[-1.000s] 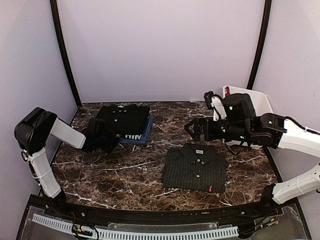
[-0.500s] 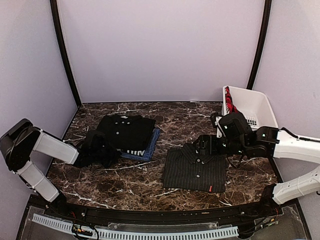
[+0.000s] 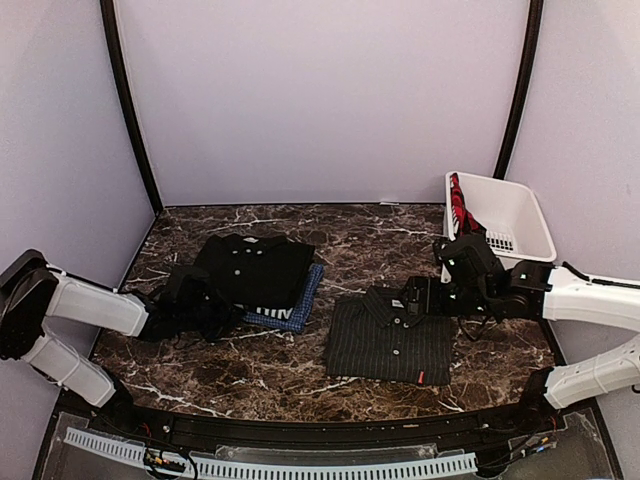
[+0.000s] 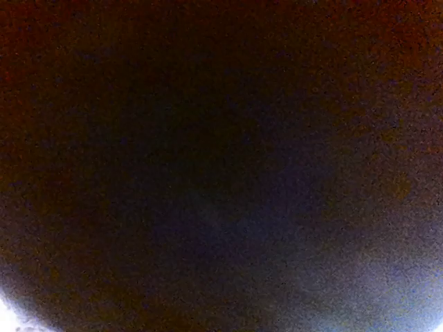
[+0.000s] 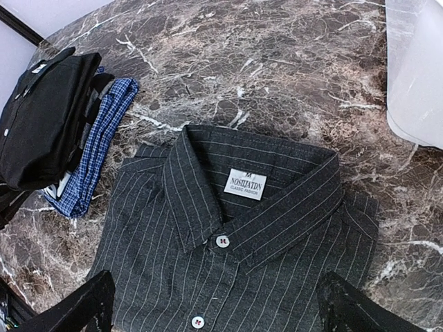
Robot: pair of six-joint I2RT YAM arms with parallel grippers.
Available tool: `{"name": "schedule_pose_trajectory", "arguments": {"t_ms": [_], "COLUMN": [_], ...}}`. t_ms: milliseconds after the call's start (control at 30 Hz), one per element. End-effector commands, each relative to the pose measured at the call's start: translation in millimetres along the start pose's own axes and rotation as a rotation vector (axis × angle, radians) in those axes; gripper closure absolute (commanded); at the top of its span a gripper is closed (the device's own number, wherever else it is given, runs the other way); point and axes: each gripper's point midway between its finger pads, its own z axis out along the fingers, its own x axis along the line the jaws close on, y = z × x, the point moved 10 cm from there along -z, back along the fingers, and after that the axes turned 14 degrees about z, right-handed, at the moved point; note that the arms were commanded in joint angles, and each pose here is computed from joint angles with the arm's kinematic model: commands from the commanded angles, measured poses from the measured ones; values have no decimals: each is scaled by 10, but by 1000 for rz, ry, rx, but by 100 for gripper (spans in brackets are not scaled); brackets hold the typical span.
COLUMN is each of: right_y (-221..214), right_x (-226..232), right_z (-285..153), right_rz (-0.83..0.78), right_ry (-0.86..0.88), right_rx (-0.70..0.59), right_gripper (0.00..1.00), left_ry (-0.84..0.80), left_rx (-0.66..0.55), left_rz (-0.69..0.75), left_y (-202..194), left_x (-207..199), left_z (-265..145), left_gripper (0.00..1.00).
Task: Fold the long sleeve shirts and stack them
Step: Move the square-folded shirt to the center of the board.
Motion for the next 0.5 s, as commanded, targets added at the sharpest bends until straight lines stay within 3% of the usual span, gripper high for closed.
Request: {"name": "schedule_pose_trajectory", "arguments": {"t_ms": [0, 333, 467], "right_y": [57, 78, 67], "right_x": [-37, -200, -257], "right_z": [23, 46, 38], "right_rz": [53, 99, 122], "right_ry": [14, -35, -44], "right_rx": [-11, 13, 18], "right_gripper": [1, 1, 1], "left_ry": [-32, -60, -79], "left_rx": [15, 116, 111], "left_rz": [88, 305, 431], "left_y": [3, -157, -260], "left_x": [-93, -435, -689], "left_z": [-81, -171, -329], "left_gripper": [82, 82, 73]}}
